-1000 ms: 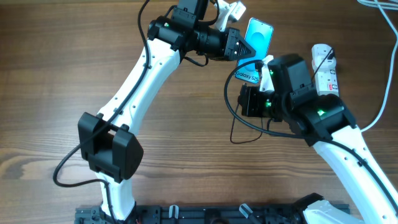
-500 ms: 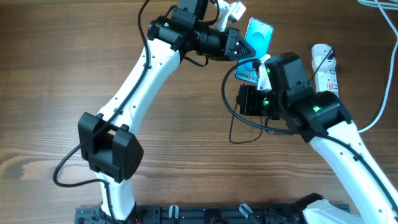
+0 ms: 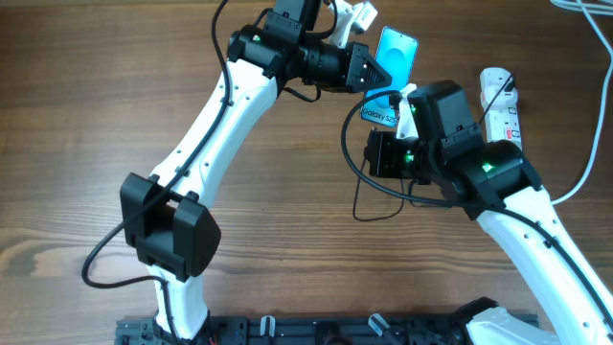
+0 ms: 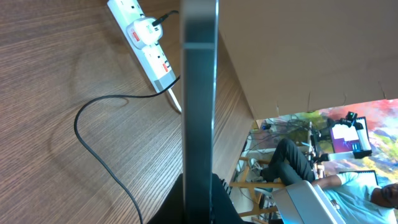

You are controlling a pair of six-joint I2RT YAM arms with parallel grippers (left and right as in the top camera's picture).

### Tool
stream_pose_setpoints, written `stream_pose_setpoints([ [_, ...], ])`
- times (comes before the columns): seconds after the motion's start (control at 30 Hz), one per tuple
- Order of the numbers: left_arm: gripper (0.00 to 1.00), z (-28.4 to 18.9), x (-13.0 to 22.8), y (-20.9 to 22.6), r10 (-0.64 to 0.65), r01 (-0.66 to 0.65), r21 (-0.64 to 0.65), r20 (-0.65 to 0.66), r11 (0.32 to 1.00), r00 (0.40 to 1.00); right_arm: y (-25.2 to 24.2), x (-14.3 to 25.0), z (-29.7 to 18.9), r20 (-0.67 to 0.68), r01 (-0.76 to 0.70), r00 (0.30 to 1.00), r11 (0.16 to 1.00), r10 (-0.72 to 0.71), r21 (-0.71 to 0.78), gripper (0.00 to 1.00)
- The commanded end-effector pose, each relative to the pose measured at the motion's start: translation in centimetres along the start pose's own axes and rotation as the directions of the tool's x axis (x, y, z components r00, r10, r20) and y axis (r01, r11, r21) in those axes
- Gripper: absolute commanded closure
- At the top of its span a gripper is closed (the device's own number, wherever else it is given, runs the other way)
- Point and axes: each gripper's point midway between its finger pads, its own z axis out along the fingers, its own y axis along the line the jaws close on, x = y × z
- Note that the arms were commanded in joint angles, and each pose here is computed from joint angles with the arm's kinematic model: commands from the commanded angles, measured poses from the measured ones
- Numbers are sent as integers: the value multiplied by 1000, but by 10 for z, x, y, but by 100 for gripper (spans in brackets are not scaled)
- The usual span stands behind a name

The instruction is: Plug charger to phone and switch on socket

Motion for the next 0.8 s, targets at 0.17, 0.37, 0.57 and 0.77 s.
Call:
stream_pose_setpoints([
  [0.17,96,-11,-2,-19,57,-57,44,13,997,998,0,-9,-3,32,19,999,1000,-19,10,96],
  [0.37,96,-11,-1,-19,54,-55,43,11,998,998,-2,-12,-3,44,20,999,999,-21,25,96],
  [0.57,96,-11,-1,-19,54,-55,42,11,998,998,-2,-12,-3,47,20,999,1000,-21,23,96],
  [0.77,96,-11,-1,-19,54,-55,42,11,998,998,0,-13,-3,51,22,998,1000,-23,16,96],
])
